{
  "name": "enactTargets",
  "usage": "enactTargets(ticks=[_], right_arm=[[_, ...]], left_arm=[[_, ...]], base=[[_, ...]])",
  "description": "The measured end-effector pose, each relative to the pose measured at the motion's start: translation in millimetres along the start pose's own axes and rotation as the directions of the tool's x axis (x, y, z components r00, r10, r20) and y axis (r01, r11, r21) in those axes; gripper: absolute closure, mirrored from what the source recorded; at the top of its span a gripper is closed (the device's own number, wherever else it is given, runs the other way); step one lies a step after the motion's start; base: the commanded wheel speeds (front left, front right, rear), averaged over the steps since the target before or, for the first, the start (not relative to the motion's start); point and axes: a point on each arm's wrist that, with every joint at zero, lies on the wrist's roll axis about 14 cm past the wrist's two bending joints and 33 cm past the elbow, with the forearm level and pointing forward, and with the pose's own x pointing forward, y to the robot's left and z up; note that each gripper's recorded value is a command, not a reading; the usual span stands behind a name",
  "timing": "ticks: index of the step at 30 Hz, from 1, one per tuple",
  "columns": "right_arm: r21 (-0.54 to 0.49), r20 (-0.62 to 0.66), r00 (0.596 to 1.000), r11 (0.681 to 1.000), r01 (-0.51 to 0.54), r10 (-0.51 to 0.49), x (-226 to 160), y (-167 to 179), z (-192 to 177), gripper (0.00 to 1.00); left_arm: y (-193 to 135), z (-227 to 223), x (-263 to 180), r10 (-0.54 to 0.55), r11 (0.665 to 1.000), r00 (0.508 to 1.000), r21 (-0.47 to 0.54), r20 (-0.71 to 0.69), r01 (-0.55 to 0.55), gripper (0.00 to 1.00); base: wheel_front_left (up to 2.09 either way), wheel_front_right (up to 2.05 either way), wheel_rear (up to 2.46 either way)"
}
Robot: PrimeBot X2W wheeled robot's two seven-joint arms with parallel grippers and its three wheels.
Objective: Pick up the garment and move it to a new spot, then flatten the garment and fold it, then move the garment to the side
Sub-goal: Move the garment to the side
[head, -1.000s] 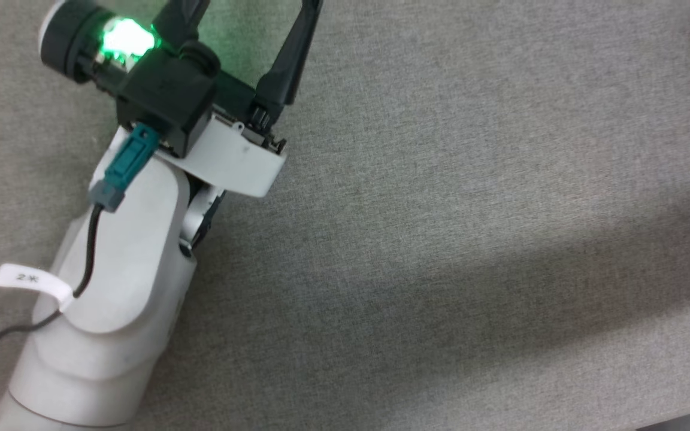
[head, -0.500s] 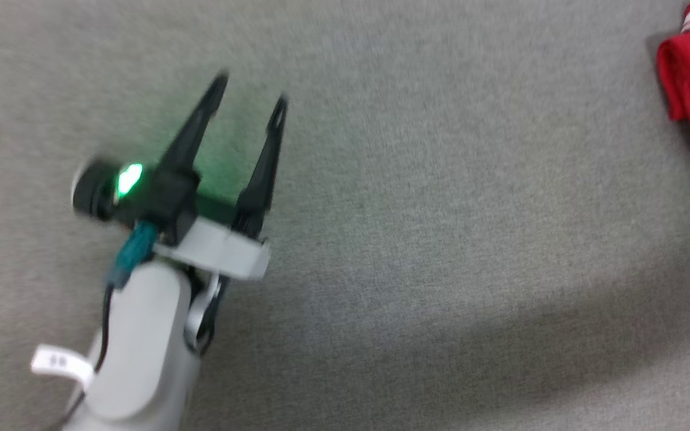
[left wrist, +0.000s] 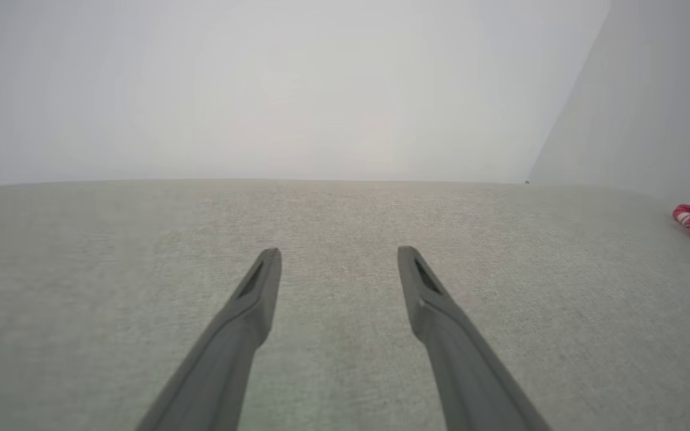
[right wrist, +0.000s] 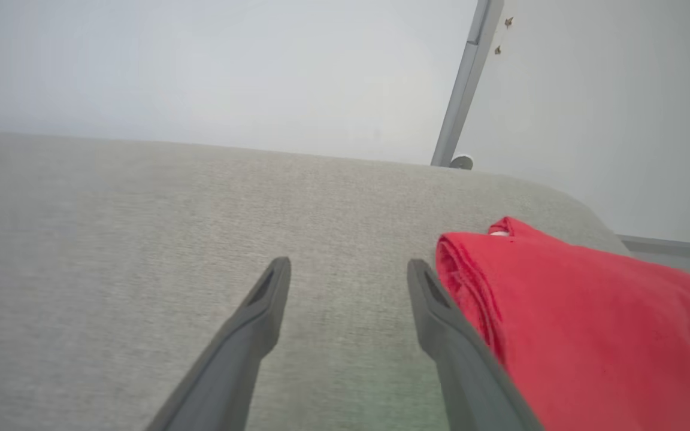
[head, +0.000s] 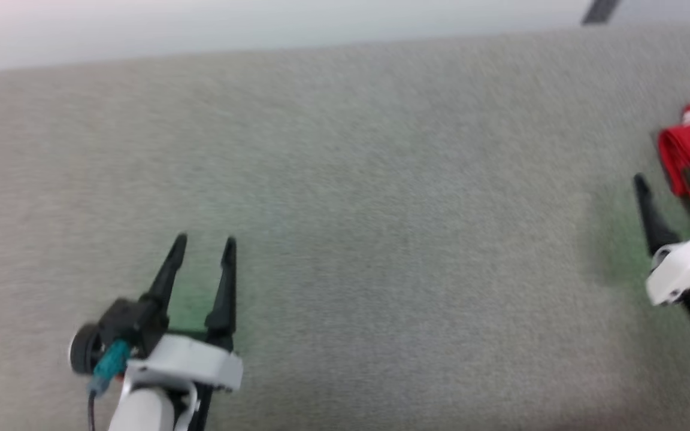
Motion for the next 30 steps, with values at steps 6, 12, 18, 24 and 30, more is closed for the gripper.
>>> enactTargets(ticks=[6,12,18,24,30], right_arm=[[0.080,0.063,0.994,0.992,-0.093,0.088,-13,52,9,0.00],[0.125,0.134,0.981,0.980,-0.157,0.141,-34,84,25,0.00],[0.146,0.219,0.962,0.969,-0.198,0.164,-55,99,46,0.00],[0.177,0.265,0.955,0.967,-0.183,0.132,-75,93,50,0.00],[0.188,0.321,0.940,0.965,-0.181,0.114,-90,92,61,0.00]], left_arm=[[28,16,-44,0.110,0.994,0.994,0.006,0.023,-0.110,0.00],[36,34,-80,0.155,0.988,0.986,0.017,0.065,-0.156,0.00],[35,52,-102,0.145,0.987,0.983,0.049,0.113,-0.151,0.00],[37,63,-117,0.156,0.985,0.977,0.055,0.147,-0.165,0.00],[37,68,-130,0.168,0.983,0.971,0.045,0.168,-0.178,0.00]], base=[[0.00,0.00,0.00],[0.00,0.00,0.00],[0.00,0.00,0.00],[0.00,0.00,0.00],[0.00,0.00,0.00]])
